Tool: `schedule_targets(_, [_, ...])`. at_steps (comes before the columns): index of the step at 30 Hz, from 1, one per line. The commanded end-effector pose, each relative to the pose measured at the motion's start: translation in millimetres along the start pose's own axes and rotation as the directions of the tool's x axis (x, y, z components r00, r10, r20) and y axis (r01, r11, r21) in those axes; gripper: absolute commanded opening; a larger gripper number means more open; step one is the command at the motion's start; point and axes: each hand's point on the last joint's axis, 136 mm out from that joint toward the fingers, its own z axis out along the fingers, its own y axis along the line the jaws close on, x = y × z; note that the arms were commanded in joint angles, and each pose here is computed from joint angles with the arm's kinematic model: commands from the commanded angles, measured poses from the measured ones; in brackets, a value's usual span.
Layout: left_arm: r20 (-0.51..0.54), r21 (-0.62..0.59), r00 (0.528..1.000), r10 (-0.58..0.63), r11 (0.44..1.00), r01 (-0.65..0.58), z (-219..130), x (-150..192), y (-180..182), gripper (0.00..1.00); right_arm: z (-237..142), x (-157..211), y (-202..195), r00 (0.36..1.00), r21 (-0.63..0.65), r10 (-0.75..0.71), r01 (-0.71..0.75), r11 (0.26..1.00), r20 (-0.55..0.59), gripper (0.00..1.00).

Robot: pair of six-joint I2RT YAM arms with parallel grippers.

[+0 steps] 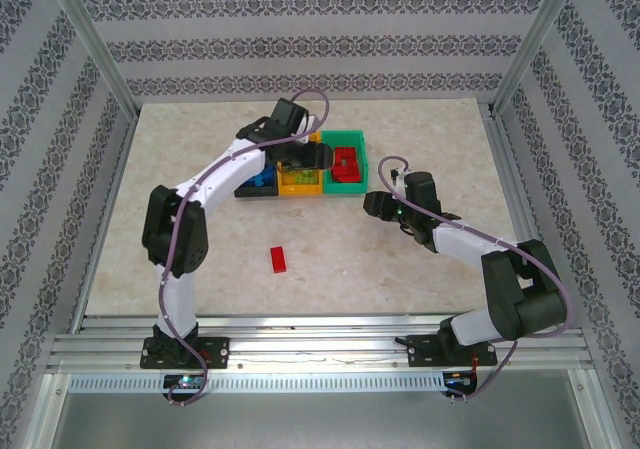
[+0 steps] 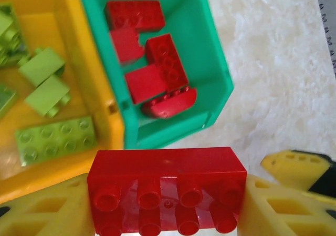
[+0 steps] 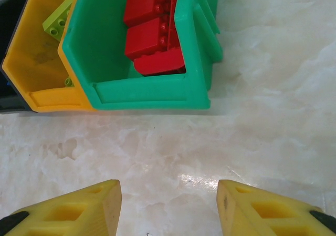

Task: Sort the legos into containers by color
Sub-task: Place the lego in the container.

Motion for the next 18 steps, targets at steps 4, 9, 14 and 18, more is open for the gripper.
schedule_targets(4, [0.019, 0.019, 0.999, 0.043, 0.999, -0.044, 15, -31, -28, 0.66, 0, 0, -1, 1.0, -0.018, 0.019, -0.019, 1.0, 0.008, 0.52])
schedule_targets(9, [-0.004, -0.046, 0.998, 0.062, 0.997, -0.063, 19, -38, -25, 0.76, -2, -2, 0, 1.0, -0.021, 0.021, -0.02, 1.0, 0.015, 0.52])
schedule_targets(14, [-0.006, -0.077, 0.996, 0.085, 0.993, -0.085, 13, -28, -23, 0.91, -2, -2, -2, 1.0, -0.019, 0.025, -0.025, 1.0, 0.014, 0.52])
schedule_targets(18, [0.003, -0.079, 0.996, 0.09, 0.993, -0.089, -1, -16, -20, 0.92, -1, -1, -2, 1.0, -0.021, 0.029, -0.028, 0.999, 0.01, 0.52])
